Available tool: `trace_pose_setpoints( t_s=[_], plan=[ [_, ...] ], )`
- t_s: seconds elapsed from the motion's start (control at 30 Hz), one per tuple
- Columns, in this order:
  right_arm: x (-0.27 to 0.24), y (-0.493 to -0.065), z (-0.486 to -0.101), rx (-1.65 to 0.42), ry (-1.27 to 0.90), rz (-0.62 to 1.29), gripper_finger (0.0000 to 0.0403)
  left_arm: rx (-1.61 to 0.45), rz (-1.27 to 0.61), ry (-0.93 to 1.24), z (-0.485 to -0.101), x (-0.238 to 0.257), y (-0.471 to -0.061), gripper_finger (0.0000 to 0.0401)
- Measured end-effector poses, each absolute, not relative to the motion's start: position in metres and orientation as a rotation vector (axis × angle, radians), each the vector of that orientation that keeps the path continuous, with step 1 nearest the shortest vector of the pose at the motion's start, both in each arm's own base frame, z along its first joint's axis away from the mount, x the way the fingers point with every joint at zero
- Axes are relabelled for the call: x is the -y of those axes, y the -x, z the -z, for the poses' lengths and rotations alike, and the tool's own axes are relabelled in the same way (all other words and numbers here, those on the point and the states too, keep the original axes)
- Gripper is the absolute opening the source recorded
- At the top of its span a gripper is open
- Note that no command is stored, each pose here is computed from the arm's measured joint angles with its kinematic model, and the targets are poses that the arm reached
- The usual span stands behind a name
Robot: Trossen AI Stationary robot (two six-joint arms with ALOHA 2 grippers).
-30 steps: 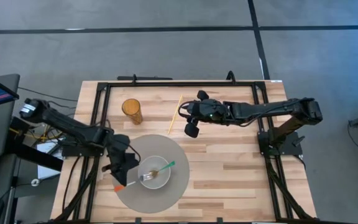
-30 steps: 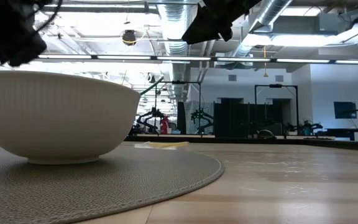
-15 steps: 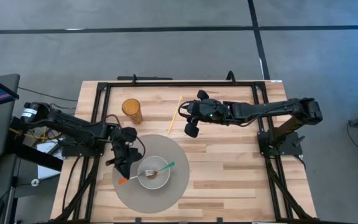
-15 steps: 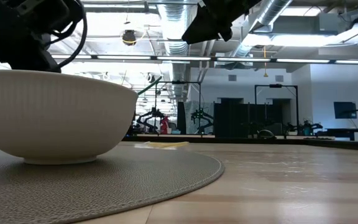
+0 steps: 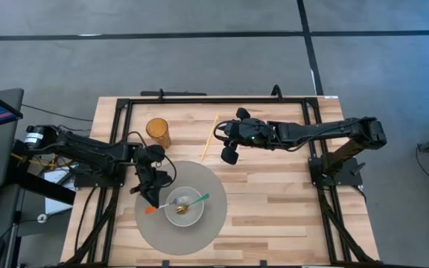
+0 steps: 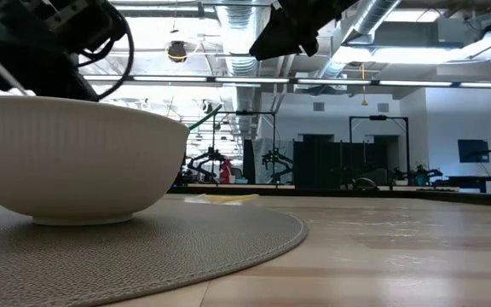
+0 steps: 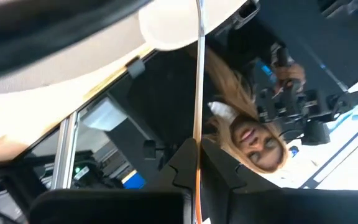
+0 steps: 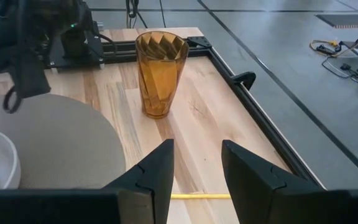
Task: Pick & Place Utensil
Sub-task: Put the orange fork into the gray bowl on the gray mat, then put the brown cup on the gray mat to the top left of the gray bowl
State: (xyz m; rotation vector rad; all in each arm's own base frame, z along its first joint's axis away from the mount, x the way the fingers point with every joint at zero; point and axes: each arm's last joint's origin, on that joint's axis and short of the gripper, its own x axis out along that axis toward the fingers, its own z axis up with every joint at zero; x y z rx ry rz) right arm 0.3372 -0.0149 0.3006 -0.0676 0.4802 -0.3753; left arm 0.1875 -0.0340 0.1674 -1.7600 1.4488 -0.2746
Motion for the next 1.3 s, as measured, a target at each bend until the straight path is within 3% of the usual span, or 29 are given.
trace_pose_setpoints(
  t_s=[0.3, 0.5, 0.73, 0.97, 1.3],
  plan=[
    [0.015, -0.338, -0.302, -0.464, 0.065, 0.375, 0.0126, -1.379, 0.235, 1.778, -0.164, 0.021, -0.19, 0.0015],
    [0.015, -0.338, -0.302, -0.464, 0.065, 0.375, 0.0126, -1.474, 0.183, 1.784, -0.15, 0.028, -0.194, 0.0018],
    [0.015, -0.338, -0.302, -0.464, 0.065, 0.375, 0.0126, -1.535, 0.2, 1.775, -0.146, 0.034, -0.194, 0.0061],
    [0.015, -0.338, -0.302, -0.464, 0.065, 0.375, 0.0126, -1.526, 0.278, 1.778, -0.158, 0.034, -0.19, 0.01],
    [0.015, -0.338, -0.302, -0.464, 0.065, 0.375, 0.0126, -1.367, 0.312, 1.824, -0.194, 0.033, -0.176, 0.0106]
  ],
)
